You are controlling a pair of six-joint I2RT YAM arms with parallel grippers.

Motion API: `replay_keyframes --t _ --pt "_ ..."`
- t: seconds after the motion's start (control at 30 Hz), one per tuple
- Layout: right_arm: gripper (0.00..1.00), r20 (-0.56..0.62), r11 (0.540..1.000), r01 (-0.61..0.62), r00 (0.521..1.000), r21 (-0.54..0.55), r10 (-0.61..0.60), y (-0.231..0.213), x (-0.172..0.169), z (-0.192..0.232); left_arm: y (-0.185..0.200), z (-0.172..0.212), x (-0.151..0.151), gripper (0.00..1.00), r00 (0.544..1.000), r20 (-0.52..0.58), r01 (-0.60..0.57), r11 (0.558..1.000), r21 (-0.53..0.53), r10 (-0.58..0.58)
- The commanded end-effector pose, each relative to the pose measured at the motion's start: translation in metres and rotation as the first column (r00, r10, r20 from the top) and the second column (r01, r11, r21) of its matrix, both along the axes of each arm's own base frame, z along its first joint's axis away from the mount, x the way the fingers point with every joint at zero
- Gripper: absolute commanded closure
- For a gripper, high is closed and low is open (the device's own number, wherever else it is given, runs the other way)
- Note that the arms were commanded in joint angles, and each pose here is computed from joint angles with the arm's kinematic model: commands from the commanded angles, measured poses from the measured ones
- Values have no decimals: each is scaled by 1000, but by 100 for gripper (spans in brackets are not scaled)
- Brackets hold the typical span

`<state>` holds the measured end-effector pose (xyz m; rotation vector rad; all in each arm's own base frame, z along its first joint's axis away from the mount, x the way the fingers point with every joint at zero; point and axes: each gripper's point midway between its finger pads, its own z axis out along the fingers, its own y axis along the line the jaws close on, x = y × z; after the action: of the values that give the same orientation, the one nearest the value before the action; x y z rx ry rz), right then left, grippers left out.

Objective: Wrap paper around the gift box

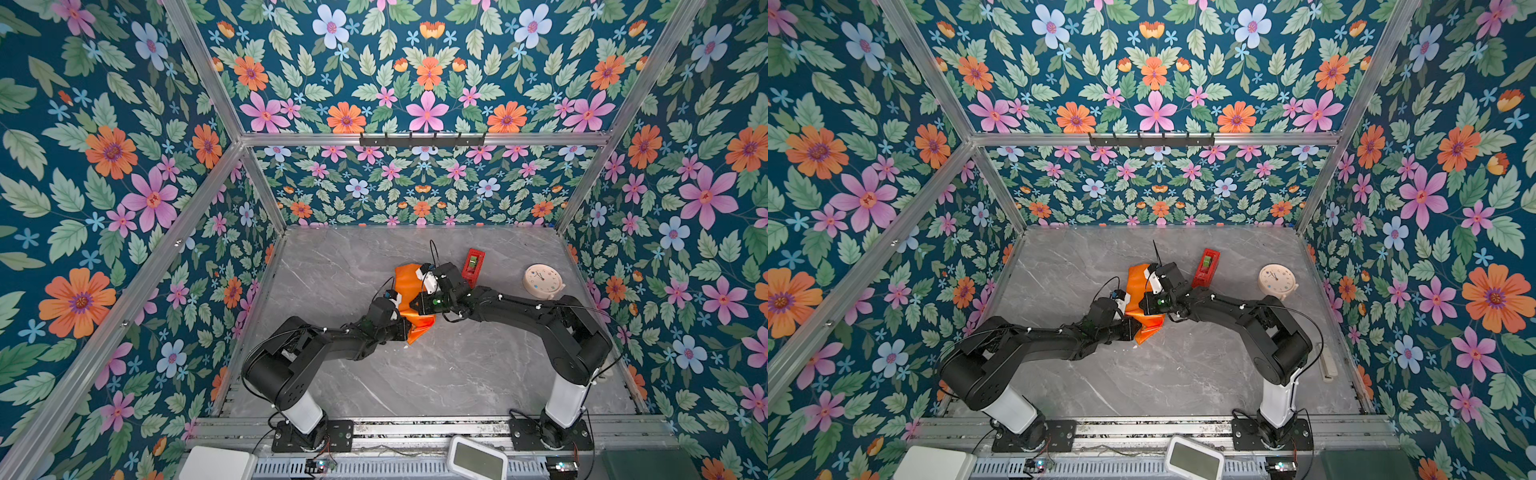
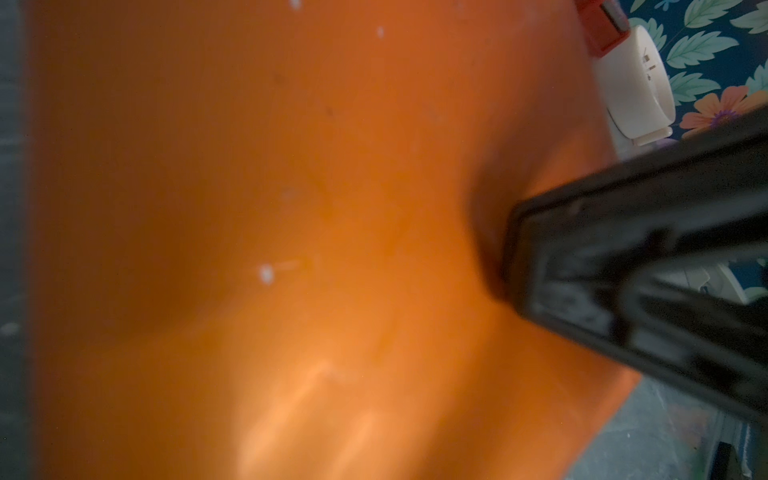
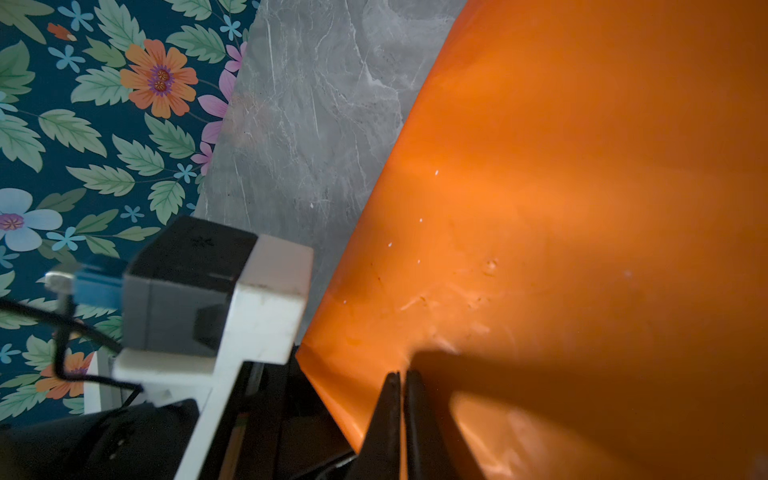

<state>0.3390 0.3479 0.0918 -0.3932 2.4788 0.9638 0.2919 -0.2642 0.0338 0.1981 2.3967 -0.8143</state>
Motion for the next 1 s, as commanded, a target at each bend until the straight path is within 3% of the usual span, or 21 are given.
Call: replay_keyframes --t 0.0,0.1,0.47,0.97 --pt "91 -117 992 9 993 -123 -23 -20 -20 -32 1 10 9 80 998 68 -12 1000 -5 12" --pt "92 -118 992 9 993 -123 -24 -21 -20 -33 10 8 5 78 997 75 -16 999 50 13" --pt "92 -122 992 8 992 -126 -23 -21 -21 -36 32 -5 -15 75 999 44 -31 994 100 27" --pt "93 -121 993 10 992 -119 -25 -20 -20 -33 0 13 17 75 995 84 -44 999 -23 45"
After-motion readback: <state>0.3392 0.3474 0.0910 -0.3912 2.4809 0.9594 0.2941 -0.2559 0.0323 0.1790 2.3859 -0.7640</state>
